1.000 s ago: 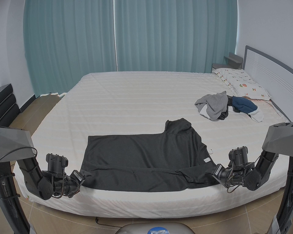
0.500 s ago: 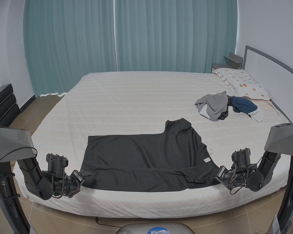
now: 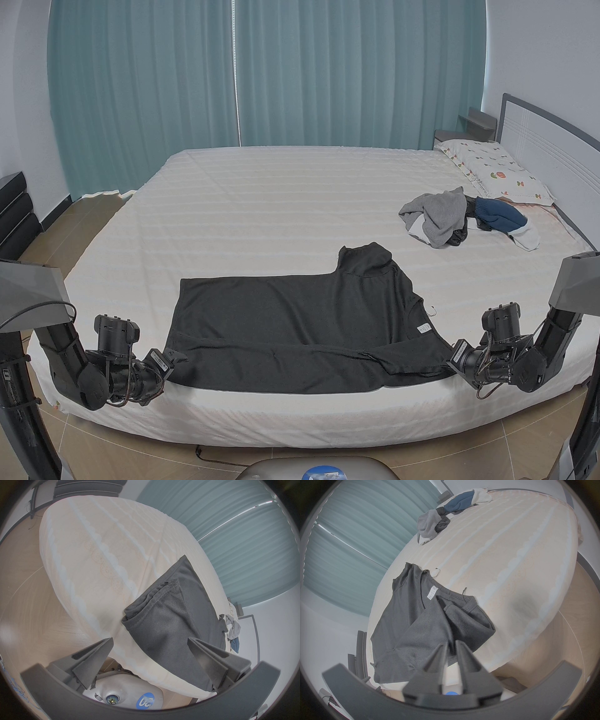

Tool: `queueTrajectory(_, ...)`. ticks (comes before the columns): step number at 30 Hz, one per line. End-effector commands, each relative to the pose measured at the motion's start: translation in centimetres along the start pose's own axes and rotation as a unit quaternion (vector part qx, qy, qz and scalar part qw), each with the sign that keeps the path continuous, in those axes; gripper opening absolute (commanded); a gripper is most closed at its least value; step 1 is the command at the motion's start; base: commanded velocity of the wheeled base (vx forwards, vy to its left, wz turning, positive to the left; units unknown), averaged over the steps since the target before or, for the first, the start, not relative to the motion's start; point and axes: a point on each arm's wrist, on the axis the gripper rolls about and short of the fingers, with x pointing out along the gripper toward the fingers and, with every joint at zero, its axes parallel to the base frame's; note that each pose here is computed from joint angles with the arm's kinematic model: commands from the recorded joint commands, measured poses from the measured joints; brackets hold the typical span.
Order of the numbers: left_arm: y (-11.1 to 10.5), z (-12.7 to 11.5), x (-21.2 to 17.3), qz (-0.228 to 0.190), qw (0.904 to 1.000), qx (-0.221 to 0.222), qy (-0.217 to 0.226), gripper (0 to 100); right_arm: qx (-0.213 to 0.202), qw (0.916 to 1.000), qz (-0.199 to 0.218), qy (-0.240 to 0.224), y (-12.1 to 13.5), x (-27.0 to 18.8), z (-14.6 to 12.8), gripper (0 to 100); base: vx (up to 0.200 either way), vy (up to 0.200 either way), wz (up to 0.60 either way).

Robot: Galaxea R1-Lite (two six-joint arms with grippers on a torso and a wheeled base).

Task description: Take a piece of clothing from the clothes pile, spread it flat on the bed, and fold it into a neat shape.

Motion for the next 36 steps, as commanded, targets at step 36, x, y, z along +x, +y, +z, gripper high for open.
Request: queueTrajectory(36, -0.1, 0.5, -0.5, -0.030, 0.9936, 0.034, -0.103, 100, 0.126, 0.9841, 0.124, -0.015, 2.4, -3.1, 2.8, 100, 0.000, 0.022, 0.00)
